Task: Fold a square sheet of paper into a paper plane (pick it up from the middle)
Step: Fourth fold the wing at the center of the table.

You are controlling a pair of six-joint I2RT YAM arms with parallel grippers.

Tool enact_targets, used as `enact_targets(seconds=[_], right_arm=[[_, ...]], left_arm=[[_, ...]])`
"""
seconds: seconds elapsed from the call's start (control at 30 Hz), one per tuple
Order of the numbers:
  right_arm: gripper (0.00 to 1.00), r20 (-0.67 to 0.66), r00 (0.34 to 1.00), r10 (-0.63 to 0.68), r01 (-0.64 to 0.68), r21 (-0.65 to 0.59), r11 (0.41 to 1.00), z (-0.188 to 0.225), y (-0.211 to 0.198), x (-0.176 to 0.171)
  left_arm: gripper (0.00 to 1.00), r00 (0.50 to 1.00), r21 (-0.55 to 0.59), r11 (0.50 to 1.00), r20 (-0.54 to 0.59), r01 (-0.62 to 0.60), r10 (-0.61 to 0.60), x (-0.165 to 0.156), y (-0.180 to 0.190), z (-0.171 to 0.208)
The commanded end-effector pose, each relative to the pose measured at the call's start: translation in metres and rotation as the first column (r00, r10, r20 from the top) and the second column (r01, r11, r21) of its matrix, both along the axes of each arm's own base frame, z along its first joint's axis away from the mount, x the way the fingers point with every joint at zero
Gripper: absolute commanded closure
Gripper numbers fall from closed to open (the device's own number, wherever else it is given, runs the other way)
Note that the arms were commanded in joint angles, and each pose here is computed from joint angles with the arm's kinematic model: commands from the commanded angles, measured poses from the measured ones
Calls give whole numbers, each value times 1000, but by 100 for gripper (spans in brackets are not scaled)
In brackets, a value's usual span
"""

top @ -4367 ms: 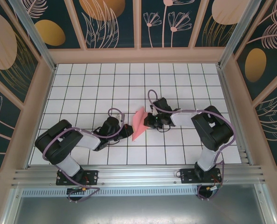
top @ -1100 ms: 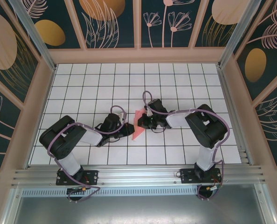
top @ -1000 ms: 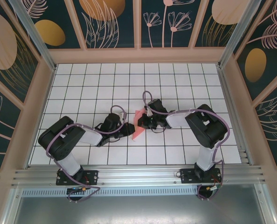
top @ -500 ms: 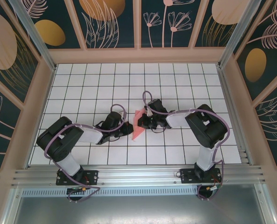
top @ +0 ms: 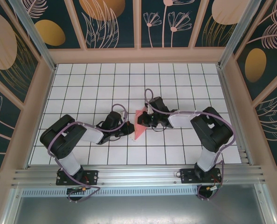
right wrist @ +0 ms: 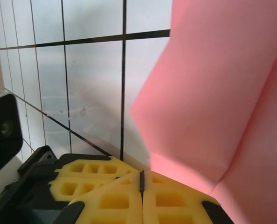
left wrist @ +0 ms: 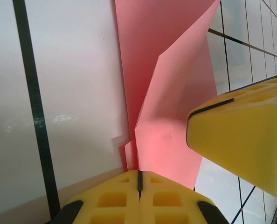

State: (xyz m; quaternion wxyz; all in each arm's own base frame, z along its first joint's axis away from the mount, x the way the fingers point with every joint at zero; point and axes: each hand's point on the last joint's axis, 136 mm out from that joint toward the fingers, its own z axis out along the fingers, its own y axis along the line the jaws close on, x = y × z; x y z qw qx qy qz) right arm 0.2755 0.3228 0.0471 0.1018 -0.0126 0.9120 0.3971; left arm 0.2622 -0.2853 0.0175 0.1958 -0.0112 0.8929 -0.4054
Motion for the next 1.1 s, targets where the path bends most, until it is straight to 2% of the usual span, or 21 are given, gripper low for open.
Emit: enact_targets(seconds=[0.0,0.2,0.33,0.4,0.47,0.5,0.67,0.8,1.07], right_arm=[[94,-37,999,8,-8,-12,1000,-5,-1,-15],[96,-88,996,-30,22,-89,996,-34,-12,-24],[97,-90,995,-31,20,-124,992,-48,-21,-30],[97,-89,996,-28,14,-150,989,-52,-25,-32],[97,-84,996,-25,11,-164,986,-55,-28,-33],[97,-85,996,-25,10,-168,986,-56,-30,-34],[97,-73,997,-14,2,-155,988,-53,-27,-32],[97,-68,998,-14,4,-149,989,-51,-25,-29],[97,-63,998,-19,10,-140,990,-48,-22,-26]], left_arm=[[100,996,43,998,-76,46,-42,-19,5,-25],[100,996,43,998,-80,48,-44,-20,5,-26],[96,996,37,998,-76,43,-41,-19,5,-22],[90,997,35,999,-71,32,-29,-17,5,-19],[88,998,45,999,-61,10,-7,-13,7,-16],[85,999,33,999,-33,-7,8,-8,6,-4],[74,997,38,997,31,-70,68,9,8,22],[66,996,76,994,59,-76,72,24,4,30],[67,996,150,985,38,-87,83,40,0,16]])
